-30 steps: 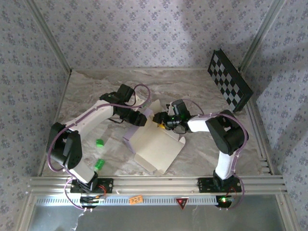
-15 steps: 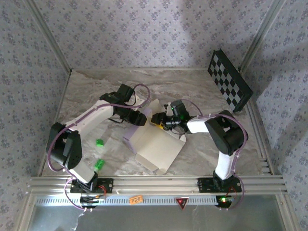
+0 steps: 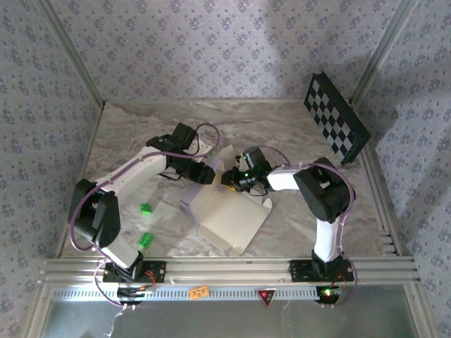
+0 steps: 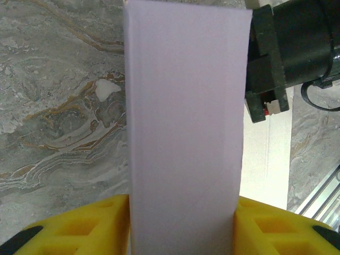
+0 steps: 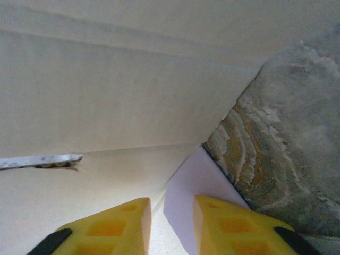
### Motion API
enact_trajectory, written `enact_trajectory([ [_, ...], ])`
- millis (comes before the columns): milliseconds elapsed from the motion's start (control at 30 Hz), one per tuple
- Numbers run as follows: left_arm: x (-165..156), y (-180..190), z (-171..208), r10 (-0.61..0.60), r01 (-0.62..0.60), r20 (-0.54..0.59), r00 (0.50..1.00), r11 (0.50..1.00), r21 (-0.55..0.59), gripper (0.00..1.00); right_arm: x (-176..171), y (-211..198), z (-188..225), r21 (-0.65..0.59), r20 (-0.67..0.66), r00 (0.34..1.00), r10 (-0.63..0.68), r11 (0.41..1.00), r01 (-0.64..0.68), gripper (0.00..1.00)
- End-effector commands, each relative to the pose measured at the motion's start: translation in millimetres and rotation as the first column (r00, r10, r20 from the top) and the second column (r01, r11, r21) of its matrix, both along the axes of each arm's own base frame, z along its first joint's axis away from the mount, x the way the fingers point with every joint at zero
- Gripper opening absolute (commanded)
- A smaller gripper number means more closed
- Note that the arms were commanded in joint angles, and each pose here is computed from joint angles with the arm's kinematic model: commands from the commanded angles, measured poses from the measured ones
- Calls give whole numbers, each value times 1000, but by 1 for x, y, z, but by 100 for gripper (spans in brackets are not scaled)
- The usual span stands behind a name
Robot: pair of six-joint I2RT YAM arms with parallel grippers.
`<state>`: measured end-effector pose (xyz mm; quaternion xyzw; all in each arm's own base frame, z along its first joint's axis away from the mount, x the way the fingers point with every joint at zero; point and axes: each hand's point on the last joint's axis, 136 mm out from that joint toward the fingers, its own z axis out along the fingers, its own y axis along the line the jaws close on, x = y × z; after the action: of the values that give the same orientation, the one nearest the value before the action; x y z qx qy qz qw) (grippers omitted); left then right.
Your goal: Fold the paper box
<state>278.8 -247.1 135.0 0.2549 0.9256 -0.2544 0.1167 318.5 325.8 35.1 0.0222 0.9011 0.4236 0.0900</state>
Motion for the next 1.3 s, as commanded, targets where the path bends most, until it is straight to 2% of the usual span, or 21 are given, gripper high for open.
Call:
enact_trajectory([
  [0, -4, -4, 5, -2, 2, -4, 1000, 1000, -8, 47, -18, -23, -36, -246, -65, 998, -7, 969, -9, 21],
  [133, -5, -5, 6, -3, 3, -3, 1000, 1000, -10, 47, -24, -37, -53, -370, -80, 996, -34, 929, 2, 7],
  [267, -8, -7, 4, -6, 6, -8, 1000, 1000, -6, 47, -32, -42, -67, -477, -93, 996, -14, 878, -32, 0],
  [467, -10, -8, 3, -13, 13, -2, 1000, 1000, 2, 47, -45, -40, -82, -505, -117, 993, -9, 862, -52, 0],
  [600, -14, -8, 2, -47, 46, 15, 999, 998, 39, 47, -37, -29, -49, -429, -41, 999, 23, 902, -38, 0],
  [733, -18, -9, 2, -76, 74, 30, 997, 995, 64, 47, -25, -26, 4, -377, 100, 992, 81, 926, -37, 14],
  [833, -22, -11, 5, -108, 105, 47, 993, 993, 63, 47, -29, -33, 31, -358, 150, 984, 96, 933, -36, 23],
  [967, -27, -13, 6, -147, 142, 65, 987, 987, 69, 48, -34, -46, 54, -317, 201, 972, 122, 947, -53, 29],
  [1100, -30, -15, 4, -172, 166, 68, 983, 983, 84, 48, -39, -67, 72, -335, 263, 950, 169, 939, -74, 31],
  [1200, -33, -16, 3, -193, 187, 70, 979, 978, 92, 48, -35, -82, 89, -362, 348, 909, 228, 927, -94, 34],
  [1267, -35, -18, 3, -208, 201, 70, 976, 975, 92, 48, -34, -86, 99, -357, 408, 865, 292, 923, -143, 39],
])
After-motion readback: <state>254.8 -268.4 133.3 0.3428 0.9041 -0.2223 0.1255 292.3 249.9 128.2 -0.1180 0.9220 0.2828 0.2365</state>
